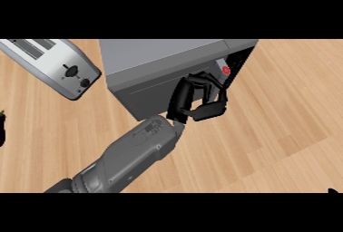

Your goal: Pick up the milk, place it into the microwave and close the microwave

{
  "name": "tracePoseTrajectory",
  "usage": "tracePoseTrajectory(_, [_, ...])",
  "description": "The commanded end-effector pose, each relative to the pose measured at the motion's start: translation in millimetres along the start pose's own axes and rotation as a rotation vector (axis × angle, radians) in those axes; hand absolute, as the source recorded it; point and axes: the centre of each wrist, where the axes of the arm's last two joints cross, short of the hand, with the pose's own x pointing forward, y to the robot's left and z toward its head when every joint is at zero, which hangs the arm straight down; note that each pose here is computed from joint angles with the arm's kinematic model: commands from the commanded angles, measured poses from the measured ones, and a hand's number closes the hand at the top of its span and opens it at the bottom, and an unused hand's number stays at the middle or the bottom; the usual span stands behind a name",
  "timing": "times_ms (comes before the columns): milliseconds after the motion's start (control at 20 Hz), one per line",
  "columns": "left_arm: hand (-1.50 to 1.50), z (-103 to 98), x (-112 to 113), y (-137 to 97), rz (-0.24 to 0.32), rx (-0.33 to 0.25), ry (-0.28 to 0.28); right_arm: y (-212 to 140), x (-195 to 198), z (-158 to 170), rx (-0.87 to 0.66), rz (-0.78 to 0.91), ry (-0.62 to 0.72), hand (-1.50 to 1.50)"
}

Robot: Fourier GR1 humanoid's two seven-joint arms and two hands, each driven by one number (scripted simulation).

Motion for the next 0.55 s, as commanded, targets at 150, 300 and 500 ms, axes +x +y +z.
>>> tracePoseTrajectory(150, [1.50, -20.6, 7.1, 4.3, -0.015, 0.016, 0.006, 1.1, 6.2, 0.2, 0.019, -0.027, -0.001, -1.50])
tracePoseTrajectory(300, [1.50, -24.7, 11.0, 3.1, -0.022, 0.018, -0.011, 0.0, 11.3, -1.2, 0.032, -0.020, 0.003, -1.50])
tracePoseTrajectory(500, [1.50, -20.3, 4.5, 4.7, -0.015, 0.017, 0.003, 1.6, 14.7, 0.7, 0.051, -0.036, 0.031, -1.50])
